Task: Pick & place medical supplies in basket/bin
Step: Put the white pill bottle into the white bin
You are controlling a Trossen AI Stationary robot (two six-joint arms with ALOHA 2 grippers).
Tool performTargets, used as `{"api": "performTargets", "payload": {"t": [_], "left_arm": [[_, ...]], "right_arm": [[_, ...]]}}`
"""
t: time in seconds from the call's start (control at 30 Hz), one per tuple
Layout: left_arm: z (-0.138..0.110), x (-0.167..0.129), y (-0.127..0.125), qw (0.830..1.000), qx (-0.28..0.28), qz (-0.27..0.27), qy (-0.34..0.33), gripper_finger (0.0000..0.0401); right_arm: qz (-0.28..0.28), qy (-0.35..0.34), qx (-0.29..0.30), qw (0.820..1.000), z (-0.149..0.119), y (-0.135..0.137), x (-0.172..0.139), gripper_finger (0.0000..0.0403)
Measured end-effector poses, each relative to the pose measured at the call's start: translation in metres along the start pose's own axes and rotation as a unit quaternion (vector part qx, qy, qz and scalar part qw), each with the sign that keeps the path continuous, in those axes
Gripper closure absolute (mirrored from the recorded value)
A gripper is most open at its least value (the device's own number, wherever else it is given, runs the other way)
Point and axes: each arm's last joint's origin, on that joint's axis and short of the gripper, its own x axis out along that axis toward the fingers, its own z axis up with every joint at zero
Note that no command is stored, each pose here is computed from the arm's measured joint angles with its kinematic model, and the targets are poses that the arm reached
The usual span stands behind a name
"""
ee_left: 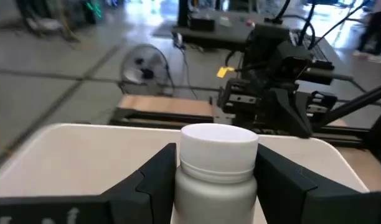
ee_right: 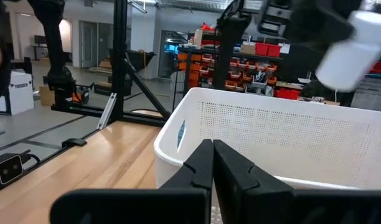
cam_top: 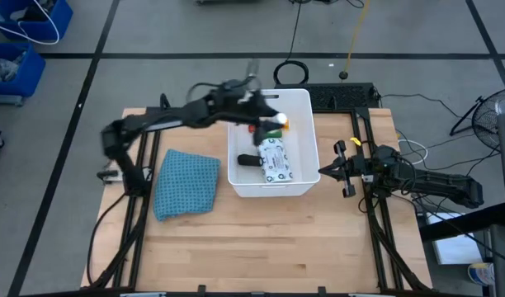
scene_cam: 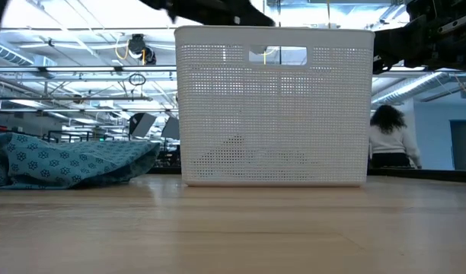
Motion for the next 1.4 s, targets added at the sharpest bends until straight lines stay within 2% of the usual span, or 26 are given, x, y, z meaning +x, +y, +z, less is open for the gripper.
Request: {"api": "performTargets", "payload": {"t": [0.13, 0.33, 0.53, 0.8, 0.93, 1.27, 1.4], "left_arm": [[-0.007, 0.042, 0.018, 0.999, -0.024, -0.034, 0.03, 0.0222], [-0.05, 0.093, 0.03, 0.991, -0.07, -0.067, 0.089, 0.0222], [-0.081, 0.113, 0.035, 0.983, -0.121, -0.056, 0.126, 0.0222], [-0.106, 0.128, 0.036, 0.978, -0.125, -0.065, 0.152, 0.0222], [-0.113, 0.132, 0.035, 0.979, -0.11, -0.064, 0.159, 0.0222], [-0.122, 0.141, 0.017, 0.982, 0.009, -0.061, 0.177, 0.0222], [-0.123, 0.142, 0.013, 0.981, 0.013, -0.058, 0.183, 0.0222]], "right_arm": [[0.0, 0.0, -0.002, 1.0, 0.0, 0.0, 0.0, 0.0403], [0.0, 0.0, -0.004, 1.0, 0.0, 0.0, 0.0, 0.0403], [0.001, 0.001, -0.002, 1.0, 0.0, 0.0, 0.0, 0.0403], [0.001, 0.0, -0.002, 1.0, 0.0, 0.0, 0.0, 0.0403], [0.001, 0.0, -0.002, 1.0, 0.0, 0.0, 0.0, 0.0403], [0.002, 0.0, -0.011, 1.0, 0.0, 0.0, 0.0, 0.0403], [0.002, 0.0, -0.013, 1.0, 0.0, 0.0, 0.0, 0.0403]]}}
